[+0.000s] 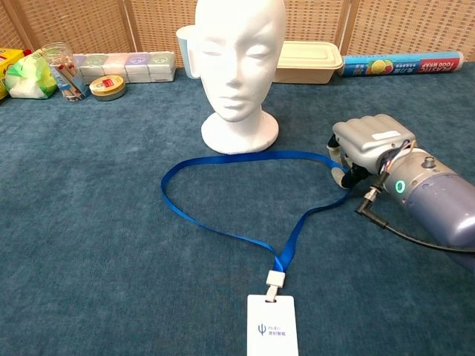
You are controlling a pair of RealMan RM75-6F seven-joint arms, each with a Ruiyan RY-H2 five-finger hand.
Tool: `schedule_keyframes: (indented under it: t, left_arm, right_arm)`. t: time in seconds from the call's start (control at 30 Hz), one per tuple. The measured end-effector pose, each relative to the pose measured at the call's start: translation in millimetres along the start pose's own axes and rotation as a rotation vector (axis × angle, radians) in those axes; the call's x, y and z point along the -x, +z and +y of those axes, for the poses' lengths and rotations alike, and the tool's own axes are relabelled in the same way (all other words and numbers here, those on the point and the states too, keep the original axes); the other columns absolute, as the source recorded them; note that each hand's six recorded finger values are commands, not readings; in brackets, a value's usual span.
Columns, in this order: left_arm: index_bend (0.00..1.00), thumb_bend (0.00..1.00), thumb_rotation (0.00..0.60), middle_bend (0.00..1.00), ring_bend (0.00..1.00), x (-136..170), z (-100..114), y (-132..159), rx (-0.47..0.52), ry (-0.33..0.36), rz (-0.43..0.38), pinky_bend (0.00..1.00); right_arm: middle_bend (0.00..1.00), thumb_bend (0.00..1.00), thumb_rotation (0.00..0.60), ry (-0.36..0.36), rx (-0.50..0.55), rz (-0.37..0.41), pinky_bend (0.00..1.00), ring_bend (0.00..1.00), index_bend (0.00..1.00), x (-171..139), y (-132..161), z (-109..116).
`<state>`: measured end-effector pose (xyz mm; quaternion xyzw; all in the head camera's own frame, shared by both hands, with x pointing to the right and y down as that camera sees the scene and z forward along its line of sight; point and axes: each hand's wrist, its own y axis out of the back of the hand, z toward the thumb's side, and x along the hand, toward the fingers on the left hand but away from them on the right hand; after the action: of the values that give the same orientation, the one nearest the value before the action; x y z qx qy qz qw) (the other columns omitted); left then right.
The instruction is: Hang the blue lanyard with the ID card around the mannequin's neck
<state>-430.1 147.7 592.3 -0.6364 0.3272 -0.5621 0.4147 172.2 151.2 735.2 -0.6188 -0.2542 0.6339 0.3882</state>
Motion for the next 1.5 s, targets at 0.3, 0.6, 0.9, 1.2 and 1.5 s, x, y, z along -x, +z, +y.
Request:
schedule_keyframes:
  t: [0.3, 0.6, 0.9, 1.2, 1.5]
  left_arm:
    - [0.51, 0.15, 0.411, 0.67, 0.68, -27, 4, 40, -0.061, 0.0, -0.042, 0.67]
    - [0.51, 0.15, 0.411, 0.94, 0.98, -57, -3, 92, -0.141, -0.006, -0.098, 0.89]
    - [0.51, 0.2, 0.404, 1.0, 1.0, -74, -26, 147, -0.143, -0.054, -0.149, 1.0]
    - [0.51, 0.29, 0.404, 1.0, 1.0, -83, -42, 170, -0.053, -0.131, -0.108, 1.0]
    - [0.51, 0.29, 0.412, 1.0, 1.0, -90, -51, 195, -0.007, -0.182, -0.092, 1.0]
  right_arm:
    - [0.85, 0.55, 0.544, -0.002, 0.004, 0.033, 1.0, 1.0, 0.62, -8, 7, 2]
    - [0.86, 0.55, 0.551, -0.002, 0.006, 0.06, 1.0, 1.0, 0.63, -14, 13, 2]
    - [0.86, 0.56, 0.581, -0.006, 0.009, 0.078, 1.0, 1.0, 0.63, -16, 16, 3]
    - [0.86, 0.56, 0.589, -0.003, 0.012, 0.09, 1.0, 1.0, 0.64, -18, 15, 3]
    - [0.86, 0.56, 0.596, 0.005, 0.017, 0.096, 1.0, 1.0, 0.64, -18, 14, 0]
